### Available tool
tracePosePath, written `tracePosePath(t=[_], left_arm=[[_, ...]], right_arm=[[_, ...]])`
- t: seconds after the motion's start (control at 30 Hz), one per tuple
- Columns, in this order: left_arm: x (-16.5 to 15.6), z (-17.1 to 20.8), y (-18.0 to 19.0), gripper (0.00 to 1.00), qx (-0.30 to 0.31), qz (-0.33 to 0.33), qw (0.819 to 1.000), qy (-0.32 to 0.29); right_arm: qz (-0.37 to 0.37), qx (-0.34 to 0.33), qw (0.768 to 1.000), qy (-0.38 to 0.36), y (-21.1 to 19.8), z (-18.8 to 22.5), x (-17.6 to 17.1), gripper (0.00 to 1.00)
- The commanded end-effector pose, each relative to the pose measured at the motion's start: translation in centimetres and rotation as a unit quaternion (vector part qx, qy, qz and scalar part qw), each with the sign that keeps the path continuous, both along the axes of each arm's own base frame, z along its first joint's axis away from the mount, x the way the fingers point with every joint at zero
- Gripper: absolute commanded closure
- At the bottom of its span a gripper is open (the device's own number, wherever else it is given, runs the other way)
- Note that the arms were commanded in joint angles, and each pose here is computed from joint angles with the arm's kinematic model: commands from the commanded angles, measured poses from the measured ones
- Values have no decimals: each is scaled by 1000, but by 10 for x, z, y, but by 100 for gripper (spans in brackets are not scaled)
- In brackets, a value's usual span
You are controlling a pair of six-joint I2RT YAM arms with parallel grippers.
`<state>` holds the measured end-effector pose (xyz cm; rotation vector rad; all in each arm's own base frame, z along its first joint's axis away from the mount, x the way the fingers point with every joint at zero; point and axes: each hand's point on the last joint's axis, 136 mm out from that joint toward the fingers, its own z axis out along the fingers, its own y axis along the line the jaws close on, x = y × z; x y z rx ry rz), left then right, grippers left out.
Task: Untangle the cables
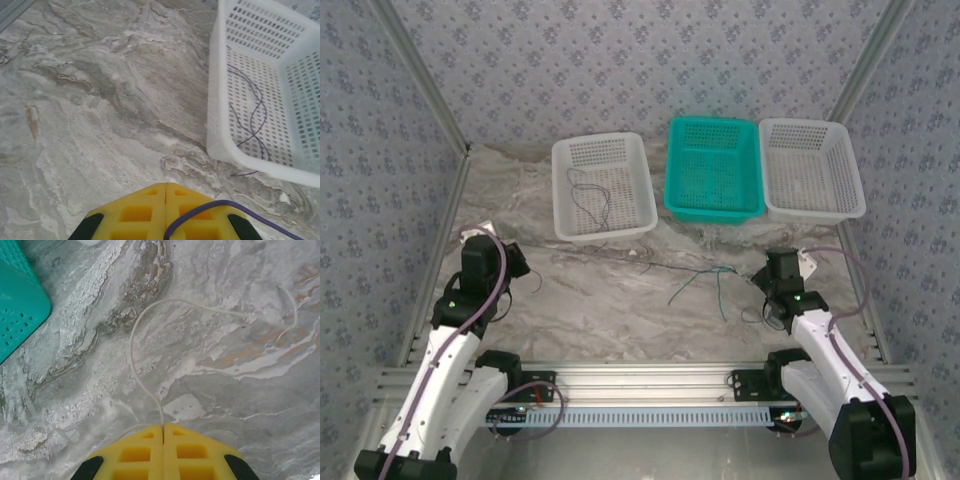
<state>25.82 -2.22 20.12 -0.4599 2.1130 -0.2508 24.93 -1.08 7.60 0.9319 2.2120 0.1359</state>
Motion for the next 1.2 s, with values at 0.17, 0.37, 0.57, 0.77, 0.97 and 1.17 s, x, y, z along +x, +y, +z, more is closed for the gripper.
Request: tracePosePath(t=[0.17, 0.37, 0.57, 0.77, 0.97, 1.17], left_arm=[[18, 10, -67, 100, -98, -144, 982, -69], [12, -20, -76, 100, -64, -154, 986, -23], [8, -13, -72, 100, -57, -150, 986, -34], [5, -8, -63, 100, -38, -135, 989, -36], [4, 5, -54, 100, -23, -118, 992, -45], [-5, 27, -13, 100, 15, -21, 999, -48]], right_arm=[[228, 63, 971, 25, 86, -14, -3, 68], [320, 39, 946, 30, 120, 16, -12, 50], [316, 18, 948, 38, 156, 12, -27, 46], [361, -98, 923, 93, 169, -22, -28, 21], [389, -150, 899, 133, 186, -54, -29, 17], [313, -212, 909, 176, 158, -72, -27, 67]])
